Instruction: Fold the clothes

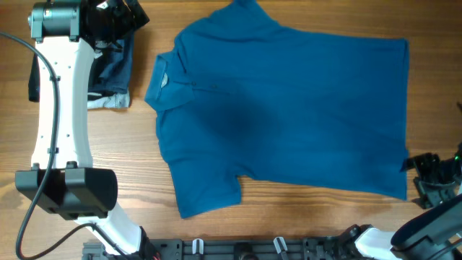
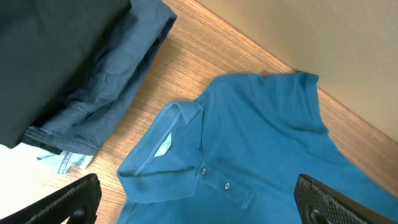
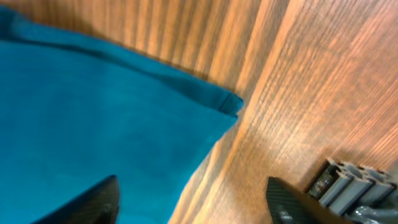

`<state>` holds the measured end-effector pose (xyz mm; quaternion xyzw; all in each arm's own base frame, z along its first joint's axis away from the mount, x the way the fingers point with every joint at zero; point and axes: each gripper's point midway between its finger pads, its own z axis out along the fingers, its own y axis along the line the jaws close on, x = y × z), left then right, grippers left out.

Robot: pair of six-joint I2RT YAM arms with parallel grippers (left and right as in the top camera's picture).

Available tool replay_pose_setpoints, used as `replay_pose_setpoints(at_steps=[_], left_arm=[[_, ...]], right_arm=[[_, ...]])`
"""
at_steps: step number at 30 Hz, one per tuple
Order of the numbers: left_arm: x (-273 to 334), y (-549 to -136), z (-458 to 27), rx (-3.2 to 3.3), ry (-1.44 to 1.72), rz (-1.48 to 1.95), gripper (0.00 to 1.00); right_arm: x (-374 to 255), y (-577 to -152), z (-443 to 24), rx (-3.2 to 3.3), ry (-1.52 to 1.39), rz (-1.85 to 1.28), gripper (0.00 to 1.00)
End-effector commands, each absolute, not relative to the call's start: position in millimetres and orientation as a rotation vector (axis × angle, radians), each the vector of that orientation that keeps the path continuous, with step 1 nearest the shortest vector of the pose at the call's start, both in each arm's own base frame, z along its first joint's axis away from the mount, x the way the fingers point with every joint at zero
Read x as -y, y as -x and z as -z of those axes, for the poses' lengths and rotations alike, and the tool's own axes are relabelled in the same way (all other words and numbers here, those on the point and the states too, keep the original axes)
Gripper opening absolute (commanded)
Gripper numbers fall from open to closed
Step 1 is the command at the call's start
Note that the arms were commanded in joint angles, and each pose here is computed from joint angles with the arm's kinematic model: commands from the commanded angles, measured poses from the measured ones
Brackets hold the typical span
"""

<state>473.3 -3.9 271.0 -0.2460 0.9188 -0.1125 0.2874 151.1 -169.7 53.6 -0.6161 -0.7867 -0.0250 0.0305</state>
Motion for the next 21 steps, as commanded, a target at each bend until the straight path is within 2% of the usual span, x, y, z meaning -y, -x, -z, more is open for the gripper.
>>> replay_pose_setpoints(at_steps=[1, 5, 9, 13, 18, 20, 21], left_arm=[[5.1, -473.5, -267.8, -2.462, 0.662, 0.307, 1.00], [5.1, -473.5, -267.8, -2.462, 0.662, 0.307, 1.00], [5.1, -473.5, -267.8, -2.462, 0.662, 0.307, 1.00], [5.1, -473.5, -267.8, -2.462, 0.662, 0.307, 1.00], [5.0, -473.5, -267.8, -2.462, 0.662, 0.306, 1.00], [5.1, -473.5, -267.8, -2.462, 0.662, 0.307, 1.00], [5.1, -473.5, -267.8, -2.462, 0.662, 0.307, 1.00]], right_arm=[[168.0, -144.3, -40.3, 2.350, 1.977, 0.084, 0.62], [167.4, -137.1, -28.8, 2.342, 1.977, 0.038, 0.56], [175.1, -126.7, -14.0, 2.302, 2.043, -0.085, 0.56], [173.2, -134.0, 0.9, 2.361, 2.056, -0.037, 0.54], [168.9, -144.2, 3.6, 2.461, 1.985, 0.052, 0.56], [170.7, -148.5, 0.9, 2.490, 1.979, 0.066, 0.64], [171.9, -149.5, -0.7, 2.497, 1.983, 0.064, 0.65]])
